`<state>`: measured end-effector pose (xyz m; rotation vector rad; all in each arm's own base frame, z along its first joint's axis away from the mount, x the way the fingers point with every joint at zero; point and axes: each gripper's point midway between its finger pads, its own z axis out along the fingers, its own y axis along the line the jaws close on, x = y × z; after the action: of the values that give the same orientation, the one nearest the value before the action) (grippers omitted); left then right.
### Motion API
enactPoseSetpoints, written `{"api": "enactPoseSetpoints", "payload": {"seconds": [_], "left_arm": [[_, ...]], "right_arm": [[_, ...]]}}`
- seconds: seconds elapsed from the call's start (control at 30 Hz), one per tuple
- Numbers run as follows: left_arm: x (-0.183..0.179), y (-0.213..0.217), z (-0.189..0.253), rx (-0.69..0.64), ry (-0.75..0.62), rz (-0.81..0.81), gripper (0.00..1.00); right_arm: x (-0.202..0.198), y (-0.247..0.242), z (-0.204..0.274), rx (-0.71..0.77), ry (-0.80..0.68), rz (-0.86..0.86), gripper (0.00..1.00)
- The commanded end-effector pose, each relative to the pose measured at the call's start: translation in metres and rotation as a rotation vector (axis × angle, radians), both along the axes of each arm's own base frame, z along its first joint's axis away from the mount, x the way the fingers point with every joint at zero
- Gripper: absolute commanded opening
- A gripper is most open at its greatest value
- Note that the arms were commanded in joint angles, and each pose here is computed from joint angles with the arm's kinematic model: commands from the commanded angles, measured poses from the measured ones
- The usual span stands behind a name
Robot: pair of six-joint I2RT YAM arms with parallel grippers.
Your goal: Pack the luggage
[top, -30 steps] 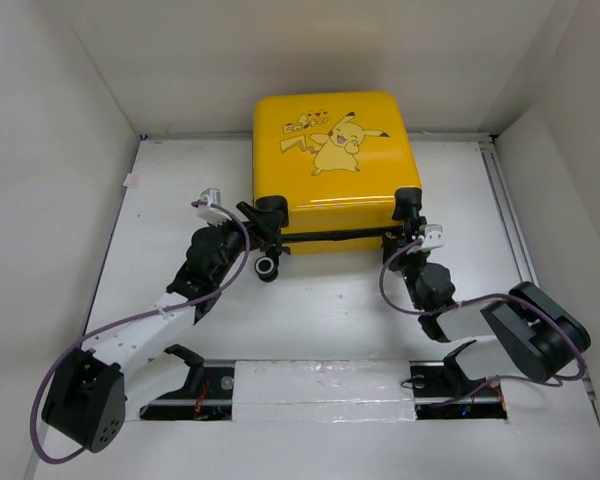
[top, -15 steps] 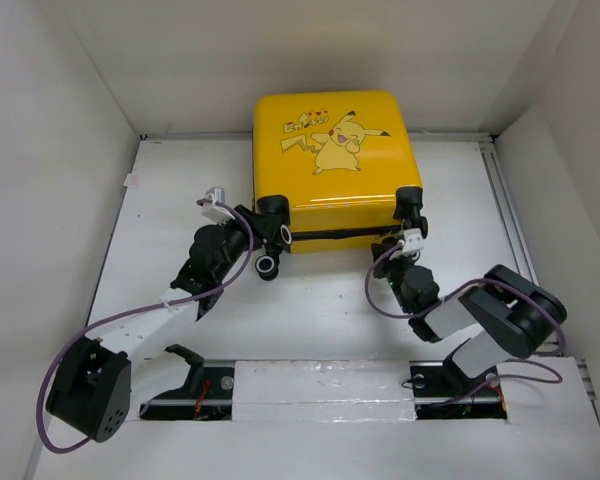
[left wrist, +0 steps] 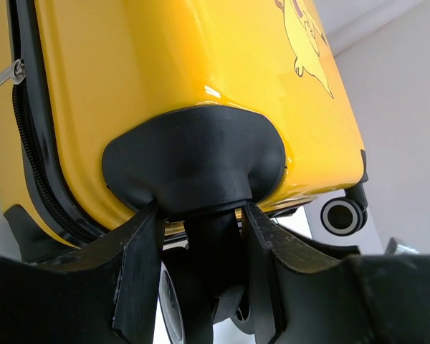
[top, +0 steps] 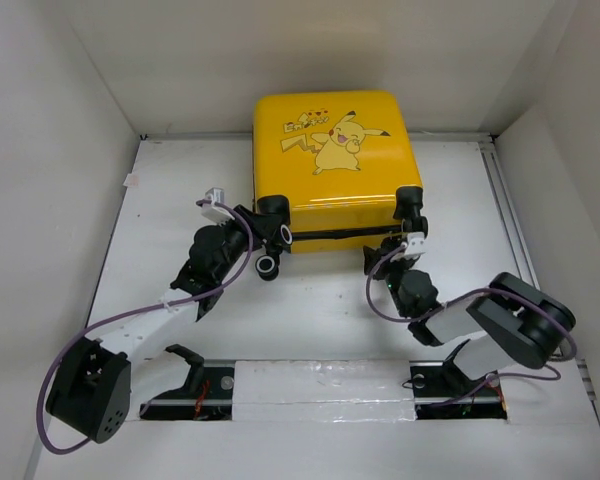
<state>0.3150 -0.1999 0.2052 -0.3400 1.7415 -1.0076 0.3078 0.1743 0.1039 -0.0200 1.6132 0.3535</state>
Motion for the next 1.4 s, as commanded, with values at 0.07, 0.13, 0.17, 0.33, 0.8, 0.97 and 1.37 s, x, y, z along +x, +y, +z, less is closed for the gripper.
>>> {"api": "enactPoseSetpoints", "payload": {"seconds": [0.07,0.13,0.17,0.33,0.8,0.97,1.37], "left_arm": [[-0.012,-0.009,0.026,-0.036,-0.101,-0.062,0.36],[-0.014,-0.009,0.029,-0.040,-0.109,-0.071,0.36],[-0.015,-0.010,0.029,-0.040,-0.109,-0.080,0.35],[-0.019,-0.013,0.026,-0.044,-0.114,-0.103,0.32],[-0.018,-0.015,0.024,-0.044,-0.114,-0.114,0.28],[-0.018,-0.015,0.024,-0.044,-0.114,-0.114,0.27],[-0.025,-0.023,0.042,-0.094,-0.151,-0.166,0.27]], "right_arm": [[0.020,-0.028,0.055,0.167,-0.150,-0.131,0.58],[0.030,-0.025,0.061,0.129,-0.174,-0.132,0.54],[0.032,-0.029,0.061,0.117,-0.182,-0.144,0.54],[0.042,-0.024,0.085,0.103,-0.288,-0.108,0.48],[0.039,0.004,0.098,0.099,-0.364,0.024,0.00],[0.009,0.068,0.083,0.144,-0.309,0.207,0.00],[-0.092,0.213,0.065,0.155,-0.195,0.613,0.00]]}}
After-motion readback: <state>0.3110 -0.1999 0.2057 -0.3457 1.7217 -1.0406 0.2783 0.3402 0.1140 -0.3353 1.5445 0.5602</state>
